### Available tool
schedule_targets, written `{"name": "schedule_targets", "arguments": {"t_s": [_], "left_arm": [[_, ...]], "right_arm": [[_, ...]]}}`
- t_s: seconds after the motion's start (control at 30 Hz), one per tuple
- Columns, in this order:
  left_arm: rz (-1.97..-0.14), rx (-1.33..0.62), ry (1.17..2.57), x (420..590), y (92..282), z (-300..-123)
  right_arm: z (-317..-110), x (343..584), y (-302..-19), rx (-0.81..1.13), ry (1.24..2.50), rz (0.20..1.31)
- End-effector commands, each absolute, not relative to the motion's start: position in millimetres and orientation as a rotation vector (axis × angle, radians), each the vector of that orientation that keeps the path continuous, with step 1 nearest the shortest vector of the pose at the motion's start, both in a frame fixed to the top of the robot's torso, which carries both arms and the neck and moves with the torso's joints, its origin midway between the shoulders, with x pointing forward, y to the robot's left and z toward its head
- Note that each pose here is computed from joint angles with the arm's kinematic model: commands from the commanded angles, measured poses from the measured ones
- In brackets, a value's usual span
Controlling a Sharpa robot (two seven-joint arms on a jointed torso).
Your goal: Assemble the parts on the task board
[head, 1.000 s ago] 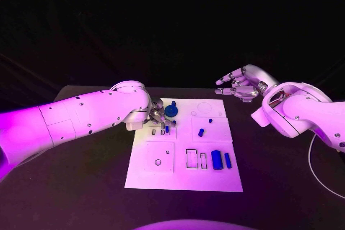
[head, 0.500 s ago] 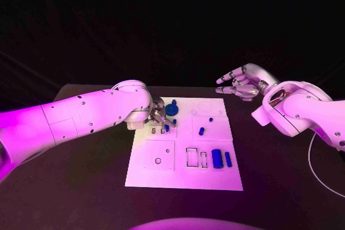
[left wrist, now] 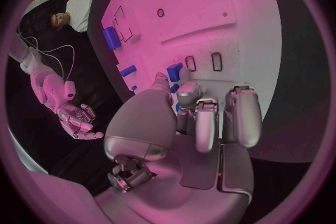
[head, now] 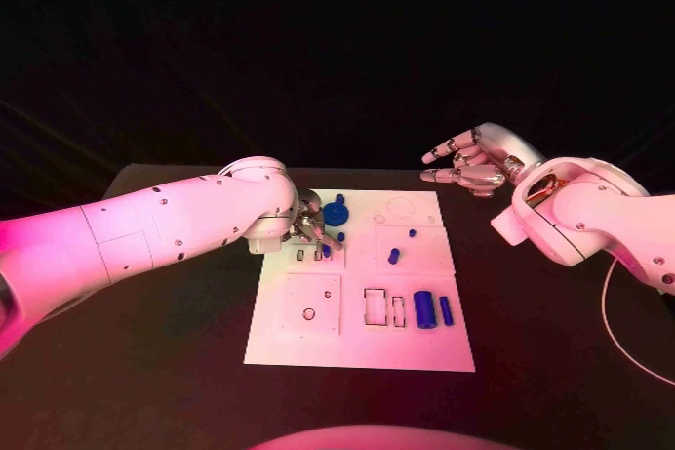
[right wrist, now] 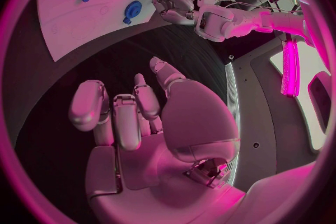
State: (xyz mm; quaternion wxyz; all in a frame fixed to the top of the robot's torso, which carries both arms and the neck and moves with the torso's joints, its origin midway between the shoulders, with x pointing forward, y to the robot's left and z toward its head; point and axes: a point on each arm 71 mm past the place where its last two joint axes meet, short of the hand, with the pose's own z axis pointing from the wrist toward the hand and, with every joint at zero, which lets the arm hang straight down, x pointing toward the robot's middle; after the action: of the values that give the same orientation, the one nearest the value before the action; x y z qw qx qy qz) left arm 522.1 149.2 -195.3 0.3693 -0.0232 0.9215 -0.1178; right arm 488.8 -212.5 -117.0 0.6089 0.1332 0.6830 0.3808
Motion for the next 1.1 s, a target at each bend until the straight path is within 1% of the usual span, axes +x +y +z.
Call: {"name": "schedule_targets", "arguments": {"t_s": [0.03, 0.53, 0.8, 1.1], "left_arm": [[-0.32, -0.048, 2.378, 521.2, 147.1, -196.0], [-0.361, -0.094, 2.359, 522.3, 147.6, -195.0], [-0.379, -0.101, 2.391, 520.6, 149.8, -196.5], [-0.43, -0.152, 2.405, 516.7, 155.7, -196.4]], "right_arm": [[-117.1, 488.6, -211.5, 0.295, 1.581, 0.88], [-117.7, 489.0, -211.5, 0.289, 1.587, 0.877], [-118.3, 489.2, -211.3, 0.294, 1.59, 0.882], [-119.1, 489.2, -211.4, 0.297, 1.596, 0.885]]}}
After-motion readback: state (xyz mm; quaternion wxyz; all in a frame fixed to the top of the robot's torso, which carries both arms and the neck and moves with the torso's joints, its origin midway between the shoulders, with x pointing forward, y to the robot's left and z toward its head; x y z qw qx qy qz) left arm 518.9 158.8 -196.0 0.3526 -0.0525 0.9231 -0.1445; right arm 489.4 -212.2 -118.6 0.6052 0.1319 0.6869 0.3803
